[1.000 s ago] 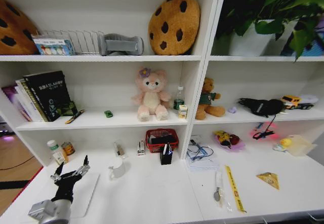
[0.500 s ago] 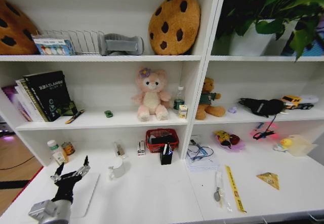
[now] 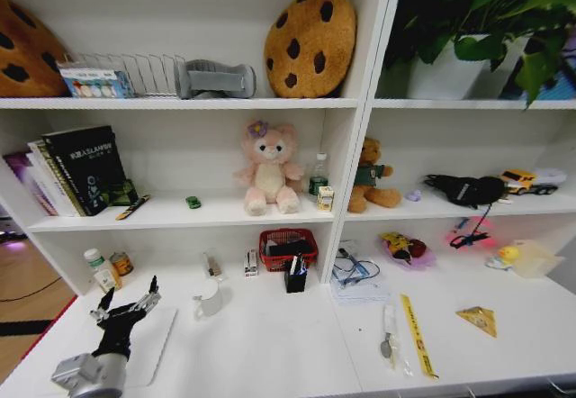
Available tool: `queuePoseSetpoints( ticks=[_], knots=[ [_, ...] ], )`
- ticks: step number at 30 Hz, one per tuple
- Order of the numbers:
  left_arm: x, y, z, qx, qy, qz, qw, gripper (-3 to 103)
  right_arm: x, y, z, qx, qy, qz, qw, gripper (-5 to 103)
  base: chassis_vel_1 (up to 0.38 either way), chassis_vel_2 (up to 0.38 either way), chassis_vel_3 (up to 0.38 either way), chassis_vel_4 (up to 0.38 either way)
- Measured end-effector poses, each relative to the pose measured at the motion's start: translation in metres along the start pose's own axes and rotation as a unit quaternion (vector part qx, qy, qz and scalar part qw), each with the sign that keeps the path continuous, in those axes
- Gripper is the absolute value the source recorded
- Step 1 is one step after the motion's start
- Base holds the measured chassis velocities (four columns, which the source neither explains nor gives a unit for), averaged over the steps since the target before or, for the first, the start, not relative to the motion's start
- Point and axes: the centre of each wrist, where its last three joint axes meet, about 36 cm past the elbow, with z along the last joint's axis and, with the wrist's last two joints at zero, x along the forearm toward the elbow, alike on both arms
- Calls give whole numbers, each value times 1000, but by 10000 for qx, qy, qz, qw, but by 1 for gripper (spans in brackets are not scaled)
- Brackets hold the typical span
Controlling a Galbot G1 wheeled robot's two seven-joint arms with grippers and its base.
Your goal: Organize the objects on the table.
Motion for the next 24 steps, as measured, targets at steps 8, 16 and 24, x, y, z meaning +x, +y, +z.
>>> queuePoseSetpoints(
  ticks=[8,16,24],
  knots=[
    [1,0,4,30,-1,-9,10000,100,45,18,-10,104,-168,-340,9992,100,0,0,0,0],
    [1,0,6,72,-27,-41,10000,100,100,37,-27,169,-352,-431,9983,100,0,0,0,0],
    [2,-1,10,146,-56,-71,9999,100,153,74,-51,-61,-572,-357,9977,100,0,0,0,0]
  ],
)
